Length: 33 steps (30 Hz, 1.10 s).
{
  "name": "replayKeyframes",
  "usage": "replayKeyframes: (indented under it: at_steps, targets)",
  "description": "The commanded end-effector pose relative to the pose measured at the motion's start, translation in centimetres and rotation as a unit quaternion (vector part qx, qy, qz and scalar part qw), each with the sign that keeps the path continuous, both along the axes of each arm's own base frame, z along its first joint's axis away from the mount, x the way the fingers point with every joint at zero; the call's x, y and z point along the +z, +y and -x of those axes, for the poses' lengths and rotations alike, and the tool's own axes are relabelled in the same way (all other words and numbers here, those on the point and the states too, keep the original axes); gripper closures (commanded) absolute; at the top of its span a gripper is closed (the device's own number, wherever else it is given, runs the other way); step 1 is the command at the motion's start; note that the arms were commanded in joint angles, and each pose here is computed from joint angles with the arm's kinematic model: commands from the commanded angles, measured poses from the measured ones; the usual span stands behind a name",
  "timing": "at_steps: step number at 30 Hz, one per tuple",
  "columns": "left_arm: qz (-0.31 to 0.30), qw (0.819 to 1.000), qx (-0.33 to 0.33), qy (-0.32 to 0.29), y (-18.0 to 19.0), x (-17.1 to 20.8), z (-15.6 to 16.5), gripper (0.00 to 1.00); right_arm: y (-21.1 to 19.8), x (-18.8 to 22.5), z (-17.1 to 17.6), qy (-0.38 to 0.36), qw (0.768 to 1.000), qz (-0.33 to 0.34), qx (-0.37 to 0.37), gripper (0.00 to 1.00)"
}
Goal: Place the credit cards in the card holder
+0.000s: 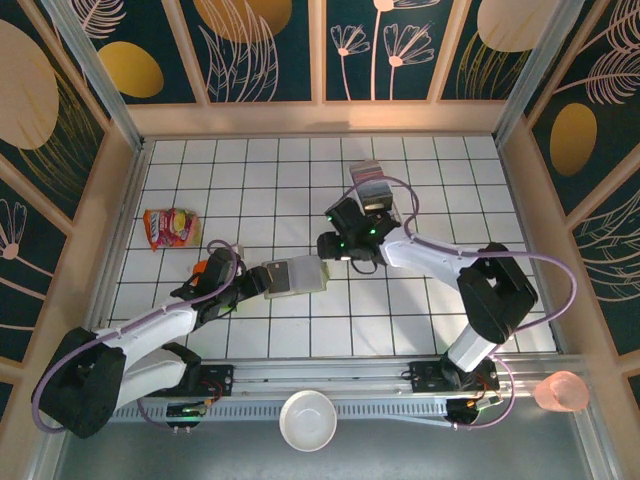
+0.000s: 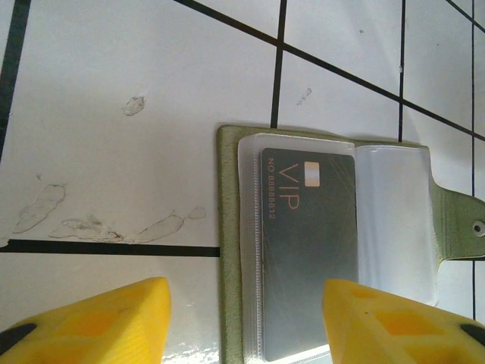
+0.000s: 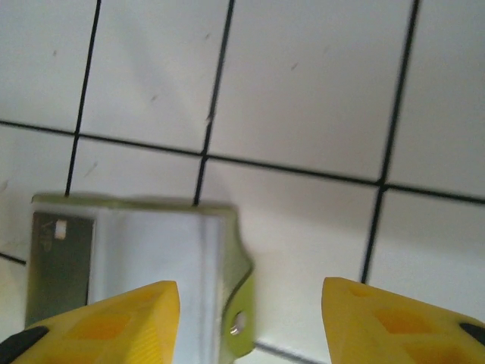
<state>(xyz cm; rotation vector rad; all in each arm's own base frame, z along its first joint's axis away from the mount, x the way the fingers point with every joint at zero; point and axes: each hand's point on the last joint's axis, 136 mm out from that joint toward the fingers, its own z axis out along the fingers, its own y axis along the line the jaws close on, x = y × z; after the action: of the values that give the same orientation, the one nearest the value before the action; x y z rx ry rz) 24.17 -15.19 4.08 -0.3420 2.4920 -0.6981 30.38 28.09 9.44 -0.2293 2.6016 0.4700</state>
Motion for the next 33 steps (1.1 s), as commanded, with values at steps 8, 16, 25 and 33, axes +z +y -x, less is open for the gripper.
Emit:
replayKeyframes:
  at_steps: [8,16,25,33]
  targets:
    - [0.019,1.0,-0.01,0.011,-1.1,-0.1,-0.4,0.41,0.8,-0.6,1.2,0.033,0.998,-0.047,0.025,0.46]
    - [0.036,0.999,-0.022,0.022,-2.0,-0.5,-0.4,0.44,2.4,-3.8,3.1,0.065,0.997,-0.019,0.038,0.51]
    - [0.031,0.998,-0.036,0.036,-3.2,-1.0,-0.2,0.46,1.8,-6.8,3.4,0.08,0.995,0.048,0.038,0.55]
    - [0.043,0.997,-0.046,0.038,-4.7,-0.8,-0.2,0.48,0.6,-8.7,3.5,0.078,0.99,0.114,0.032,0.62]
